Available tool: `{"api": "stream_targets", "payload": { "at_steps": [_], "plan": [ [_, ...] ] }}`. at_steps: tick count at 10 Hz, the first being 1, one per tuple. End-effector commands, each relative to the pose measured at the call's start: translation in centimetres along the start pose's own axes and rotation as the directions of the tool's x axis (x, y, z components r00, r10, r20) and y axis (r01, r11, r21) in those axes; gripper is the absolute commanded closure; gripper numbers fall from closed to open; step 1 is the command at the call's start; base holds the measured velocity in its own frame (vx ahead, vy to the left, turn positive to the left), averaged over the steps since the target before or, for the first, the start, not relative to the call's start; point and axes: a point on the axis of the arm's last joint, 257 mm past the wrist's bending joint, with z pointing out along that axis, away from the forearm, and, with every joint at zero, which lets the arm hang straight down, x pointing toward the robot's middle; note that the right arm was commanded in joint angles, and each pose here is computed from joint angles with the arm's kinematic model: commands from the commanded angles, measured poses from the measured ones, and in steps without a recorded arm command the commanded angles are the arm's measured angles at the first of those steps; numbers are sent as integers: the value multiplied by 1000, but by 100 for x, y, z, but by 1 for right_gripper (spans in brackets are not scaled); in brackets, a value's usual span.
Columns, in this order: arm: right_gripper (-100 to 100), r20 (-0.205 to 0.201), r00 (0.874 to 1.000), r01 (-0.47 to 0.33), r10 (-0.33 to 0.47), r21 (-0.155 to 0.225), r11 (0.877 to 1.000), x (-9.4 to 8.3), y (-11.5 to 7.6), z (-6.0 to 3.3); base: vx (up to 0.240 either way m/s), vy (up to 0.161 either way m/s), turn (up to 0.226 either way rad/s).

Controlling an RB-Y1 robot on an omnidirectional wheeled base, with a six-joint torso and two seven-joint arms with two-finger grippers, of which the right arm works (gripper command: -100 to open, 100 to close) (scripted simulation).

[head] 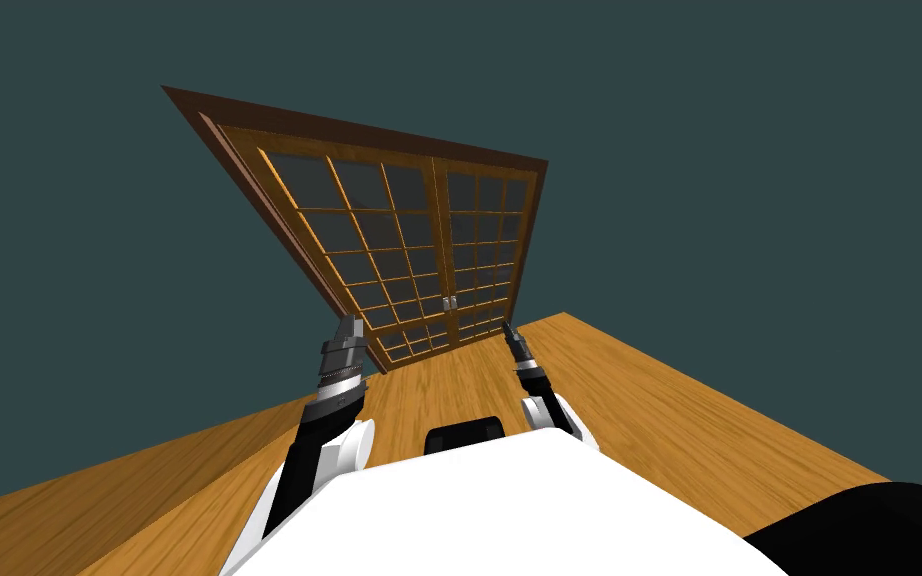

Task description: Pull the door open

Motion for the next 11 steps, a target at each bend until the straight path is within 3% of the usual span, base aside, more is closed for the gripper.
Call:
{"api": "stream_targets", "payload": {
  "at_steps": [1, 6, 11],
  "plan": [
    [-100, -17, 999, 40, -40, 11, 999, 83, -107, -53, 100, 61, 43],
    [-100, -72, 986, 155, -152, 41, 987, 306, -406, -187, 109, 61, 47],
    [-100, -132, 957, 269, -260, 59, 961, 503, -694, -343, 110, 63, 43]
  ]
}}
